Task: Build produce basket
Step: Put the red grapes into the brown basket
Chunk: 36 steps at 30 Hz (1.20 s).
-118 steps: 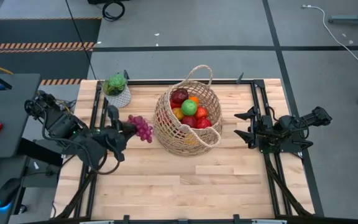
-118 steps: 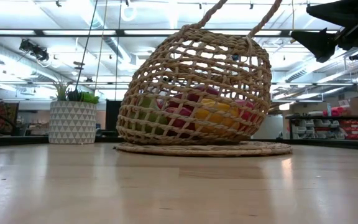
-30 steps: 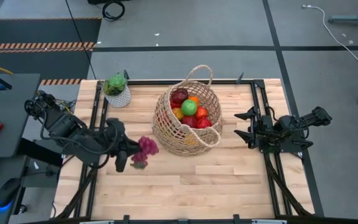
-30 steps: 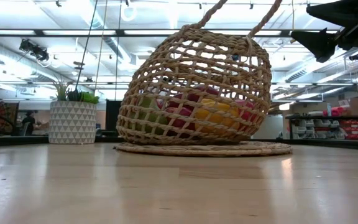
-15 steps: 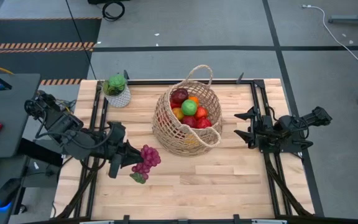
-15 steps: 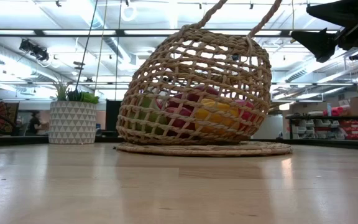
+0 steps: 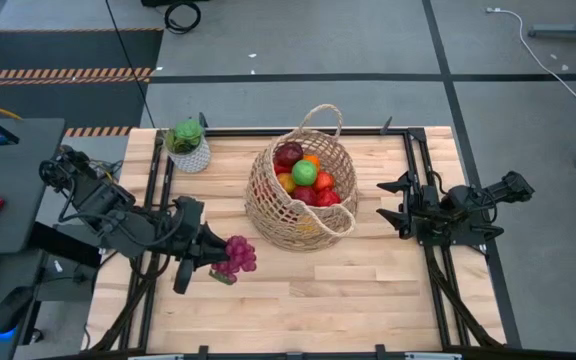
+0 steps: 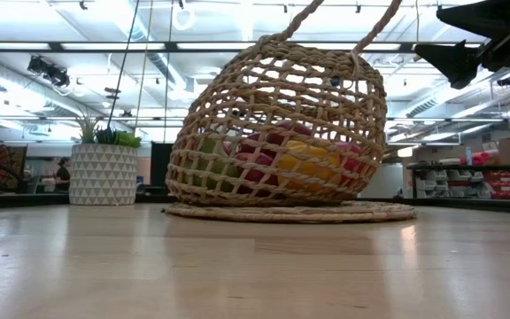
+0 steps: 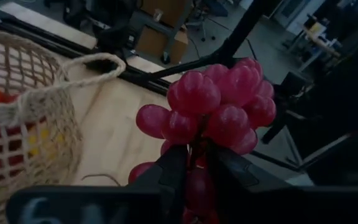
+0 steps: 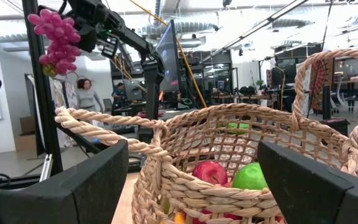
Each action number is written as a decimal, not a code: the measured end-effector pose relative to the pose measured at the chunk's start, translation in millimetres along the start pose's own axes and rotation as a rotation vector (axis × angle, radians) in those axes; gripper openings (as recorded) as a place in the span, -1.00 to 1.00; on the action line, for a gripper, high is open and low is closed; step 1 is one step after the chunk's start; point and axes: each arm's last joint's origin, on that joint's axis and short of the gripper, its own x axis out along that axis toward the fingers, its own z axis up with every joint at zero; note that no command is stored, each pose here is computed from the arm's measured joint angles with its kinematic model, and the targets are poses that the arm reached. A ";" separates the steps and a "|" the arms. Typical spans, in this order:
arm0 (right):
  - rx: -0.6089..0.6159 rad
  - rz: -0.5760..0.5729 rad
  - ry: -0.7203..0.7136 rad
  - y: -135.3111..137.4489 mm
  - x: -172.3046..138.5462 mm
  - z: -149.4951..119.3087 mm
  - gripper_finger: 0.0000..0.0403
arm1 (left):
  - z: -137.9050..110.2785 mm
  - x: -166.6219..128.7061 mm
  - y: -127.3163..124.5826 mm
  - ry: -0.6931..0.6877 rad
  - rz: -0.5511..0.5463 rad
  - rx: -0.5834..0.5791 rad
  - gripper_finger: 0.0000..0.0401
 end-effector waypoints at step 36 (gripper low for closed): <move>0.004 0.000 -0.007 -0.1 0.0 0.8 0.79 | 63.5 128.1 129.7 -0.095 0.665 0.503 -0.65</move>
